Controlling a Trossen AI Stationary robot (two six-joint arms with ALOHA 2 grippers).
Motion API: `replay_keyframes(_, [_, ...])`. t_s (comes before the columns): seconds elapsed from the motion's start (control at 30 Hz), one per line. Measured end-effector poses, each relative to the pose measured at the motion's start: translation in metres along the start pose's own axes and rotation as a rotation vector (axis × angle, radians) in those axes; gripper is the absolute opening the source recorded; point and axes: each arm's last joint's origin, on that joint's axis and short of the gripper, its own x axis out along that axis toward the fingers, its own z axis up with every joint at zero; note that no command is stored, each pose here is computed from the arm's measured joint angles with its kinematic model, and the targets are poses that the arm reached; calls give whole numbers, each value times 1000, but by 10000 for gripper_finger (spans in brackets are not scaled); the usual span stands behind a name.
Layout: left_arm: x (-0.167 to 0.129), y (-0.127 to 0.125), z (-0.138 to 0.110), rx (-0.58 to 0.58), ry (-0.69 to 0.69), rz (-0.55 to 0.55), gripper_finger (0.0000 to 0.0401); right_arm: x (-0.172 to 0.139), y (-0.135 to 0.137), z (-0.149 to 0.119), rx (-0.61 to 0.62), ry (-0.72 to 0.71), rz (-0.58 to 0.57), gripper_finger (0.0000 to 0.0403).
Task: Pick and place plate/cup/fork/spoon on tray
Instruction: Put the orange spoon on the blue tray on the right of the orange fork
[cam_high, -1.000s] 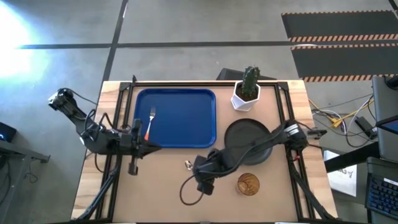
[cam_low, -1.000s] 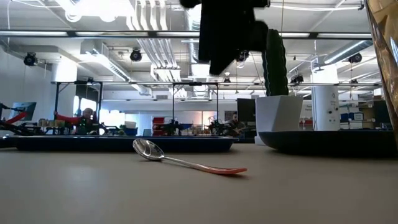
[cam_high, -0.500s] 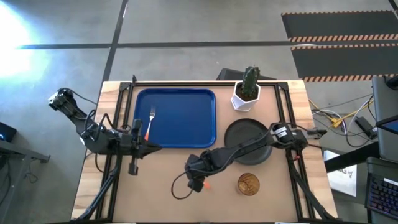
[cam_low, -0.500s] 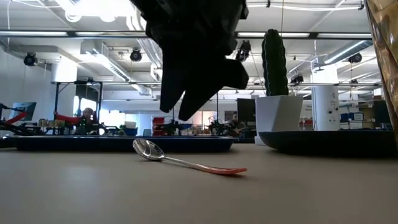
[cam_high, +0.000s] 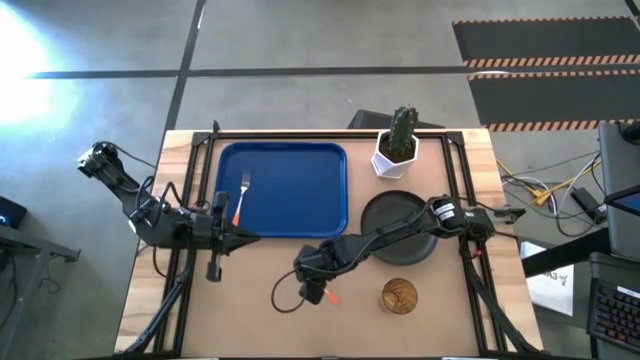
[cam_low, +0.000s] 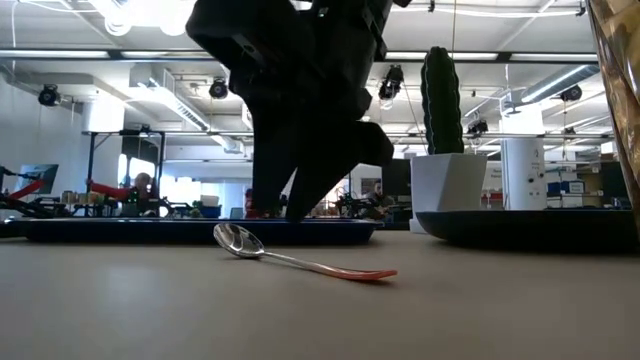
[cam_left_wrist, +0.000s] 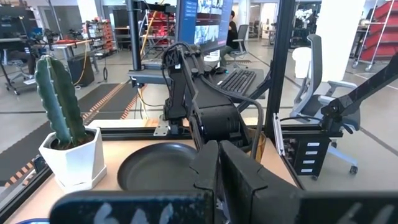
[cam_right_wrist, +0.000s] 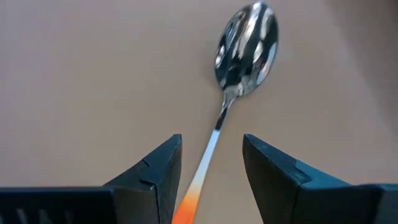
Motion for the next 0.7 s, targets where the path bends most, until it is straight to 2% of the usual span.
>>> replay_keyframes(0.7, [0, 0, -1, 5, 5, 1, 0, 12, 5, 1, 4, -22, 46, 168])
